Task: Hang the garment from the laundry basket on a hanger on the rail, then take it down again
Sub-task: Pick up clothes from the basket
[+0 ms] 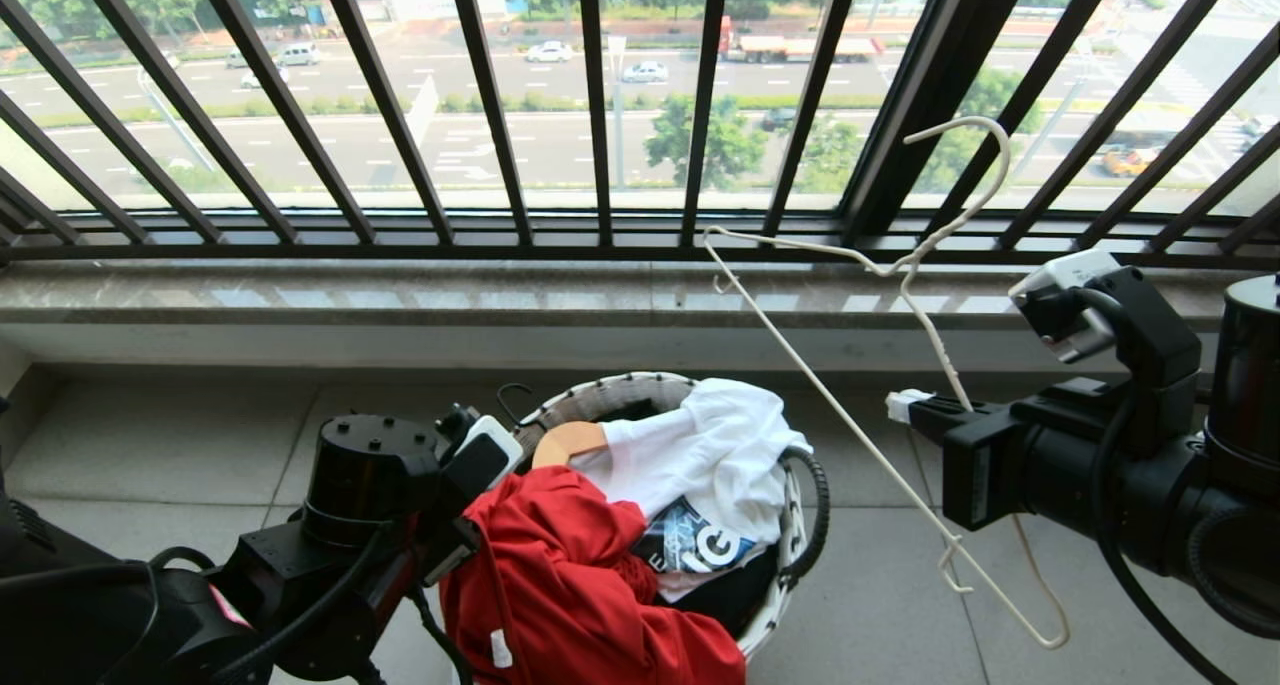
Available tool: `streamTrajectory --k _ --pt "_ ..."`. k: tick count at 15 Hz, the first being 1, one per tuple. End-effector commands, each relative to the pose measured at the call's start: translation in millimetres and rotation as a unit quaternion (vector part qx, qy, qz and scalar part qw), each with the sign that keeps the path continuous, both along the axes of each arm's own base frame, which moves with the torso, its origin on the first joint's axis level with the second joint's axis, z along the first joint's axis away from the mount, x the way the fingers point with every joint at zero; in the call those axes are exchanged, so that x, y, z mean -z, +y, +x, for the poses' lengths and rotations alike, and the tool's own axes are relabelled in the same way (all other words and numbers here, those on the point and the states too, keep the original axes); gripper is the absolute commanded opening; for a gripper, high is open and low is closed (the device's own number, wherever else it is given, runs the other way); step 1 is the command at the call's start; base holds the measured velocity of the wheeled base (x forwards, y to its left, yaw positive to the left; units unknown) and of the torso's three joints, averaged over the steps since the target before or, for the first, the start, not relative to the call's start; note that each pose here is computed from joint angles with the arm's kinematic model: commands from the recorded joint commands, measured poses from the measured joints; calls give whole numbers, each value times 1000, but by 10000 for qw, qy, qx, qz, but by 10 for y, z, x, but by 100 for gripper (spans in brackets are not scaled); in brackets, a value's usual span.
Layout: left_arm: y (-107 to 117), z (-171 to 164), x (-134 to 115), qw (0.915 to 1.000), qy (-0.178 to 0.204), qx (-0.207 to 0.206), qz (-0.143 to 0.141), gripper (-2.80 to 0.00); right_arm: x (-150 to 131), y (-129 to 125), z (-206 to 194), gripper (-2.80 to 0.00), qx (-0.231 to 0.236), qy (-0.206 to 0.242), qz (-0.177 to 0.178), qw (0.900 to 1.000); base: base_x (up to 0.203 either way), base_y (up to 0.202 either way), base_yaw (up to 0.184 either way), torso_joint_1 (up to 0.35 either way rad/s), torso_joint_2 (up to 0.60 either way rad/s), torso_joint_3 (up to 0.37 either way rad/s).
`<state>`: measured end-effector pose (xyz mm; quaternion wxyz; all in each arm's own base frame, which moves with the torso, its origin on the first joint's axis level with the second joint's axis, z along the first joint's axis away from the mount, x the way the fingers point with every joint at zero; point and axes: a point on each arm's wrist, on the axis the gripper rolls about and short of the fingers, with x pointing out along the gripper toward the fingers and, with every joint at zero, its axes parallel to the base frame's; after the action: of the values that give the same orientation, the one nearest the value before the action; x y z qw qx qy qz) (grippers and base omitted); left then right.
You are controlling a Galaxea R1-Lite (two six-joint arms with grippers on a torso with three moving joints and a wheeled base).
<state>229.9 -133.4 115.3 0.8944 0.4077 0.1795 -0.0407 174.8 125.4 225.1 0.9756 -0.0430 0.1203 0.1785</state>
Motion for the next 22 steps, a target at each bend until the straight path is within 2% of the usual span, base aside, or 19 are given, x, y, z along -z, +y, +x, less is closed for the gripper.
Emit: streamTrajectory --k 1,8,18,22 --pt "-44 68 154 9997 208 5 120 0 3 3 4 -280 6 -1 -1 10000 0 0 0 0 0 0" --pt "-60 92 214 9994 298 15 154 0 3 3 4 -280 6 0 -1 10000 0 0 0 0 0 0" --pt "-101 164 154 9998 144 -65 -98 0 30 20 25 -280 7 51 -32 10000 0 0 0 0 0 0" --pt "-125 201 224 9997 238 -70 -43 0 30 18 27 -280 13 51 -32 10000 0 0 0 0 0 0"
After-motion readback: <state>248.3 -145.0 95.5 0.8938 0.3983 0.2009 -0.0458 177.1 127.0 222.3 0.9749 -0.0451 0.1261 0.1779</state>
